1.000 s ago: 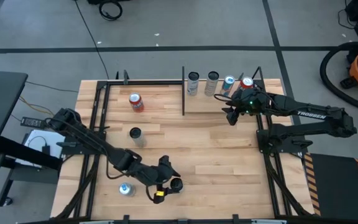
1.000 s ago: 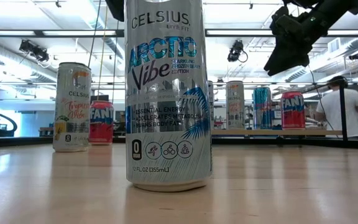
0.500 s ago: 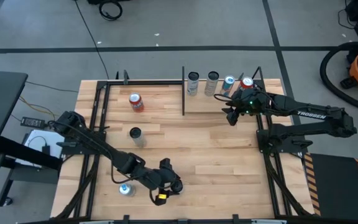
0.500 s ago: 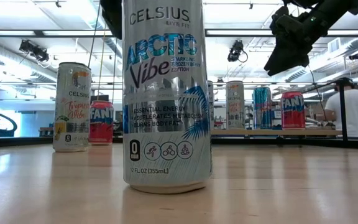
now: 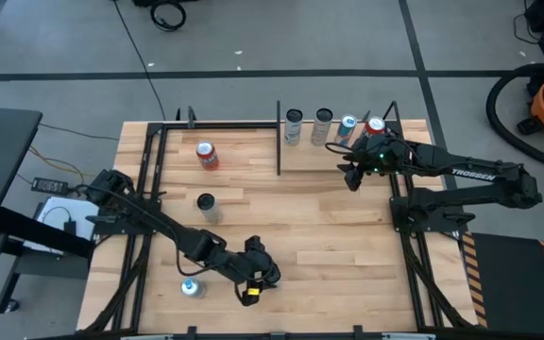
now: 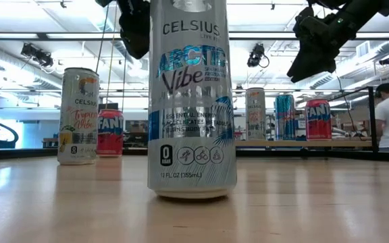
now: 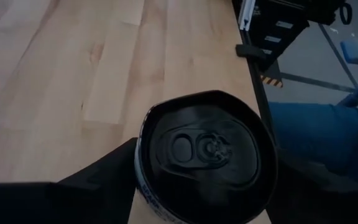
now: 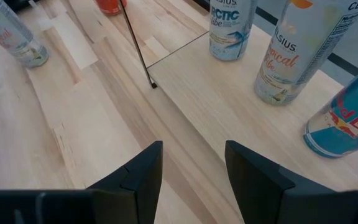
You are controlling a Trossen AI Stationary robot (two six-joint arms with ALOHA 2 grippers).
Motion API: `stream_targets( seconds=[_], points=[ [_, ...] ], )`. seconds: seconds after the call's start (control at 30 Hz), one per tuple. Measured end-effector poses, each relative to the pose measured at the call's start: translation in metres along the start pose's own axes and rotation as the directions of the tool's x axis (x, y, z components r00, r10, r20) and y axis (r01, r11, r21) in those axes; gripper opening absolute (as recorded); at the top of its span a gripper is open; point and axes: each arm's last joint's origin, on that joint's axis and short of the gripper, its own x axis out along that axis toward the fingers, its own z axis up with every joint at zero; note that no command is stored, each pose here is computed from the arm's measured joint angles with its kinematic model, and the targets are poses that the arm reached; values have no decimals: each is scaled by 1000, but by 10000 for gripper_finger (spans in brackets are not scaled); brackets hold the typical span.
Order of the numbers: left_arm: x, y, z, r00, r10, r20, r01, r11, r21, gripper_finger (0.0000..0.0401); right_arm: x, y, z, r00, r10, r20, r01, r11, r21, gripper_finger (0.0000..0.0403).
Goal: Place canned beverage on shelf
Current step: Put the white blue soda can on the shelf aligned with the other blue white soda can
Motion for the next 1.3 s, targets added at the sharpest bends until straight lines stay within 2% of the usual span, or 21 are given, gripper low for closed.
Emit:
stream_targets(
  seconds=[0.23,0.37,0.47,0.57,0.7,0.97,1.2,1.3],
  points=[
    [-1,4,4,1000,0,1,0,1000,-1,263,0,0,0,1000,0,0,0,1000,0,183],
    [-3,13,11,1000,16,9,-17,999,40,263,0,0,0,1000,0,1,0,1000,0,183],
    [-8,23,28,999,40,25,-42,997,67,263,0,0,0,1000,0,1,0,1000,2,183],
    [-11,31,56,999,38,29,-40,995,95,263,0,0,0,1000,4,-1,-4,1000,1,183],
    [-24,47,96,995,95,-15,-91,980,177,263,0,0,0,1000,5,-3,-5,1000,-1,183],
    [-66,95,174,971,235,28,-235,943,237,268,0,0,0,1000,5,-5,-5,1000,-1,183],
    [-87,159,204,975,218,53,-224,959,172,264,0,0,0,1000,6,-4,-6,1000,-1,183],
    [-92,190,207,964,260,53,-265,956,128,265,0,0,0,1000,7,-1,-7,1000,2,183]
  ],
)
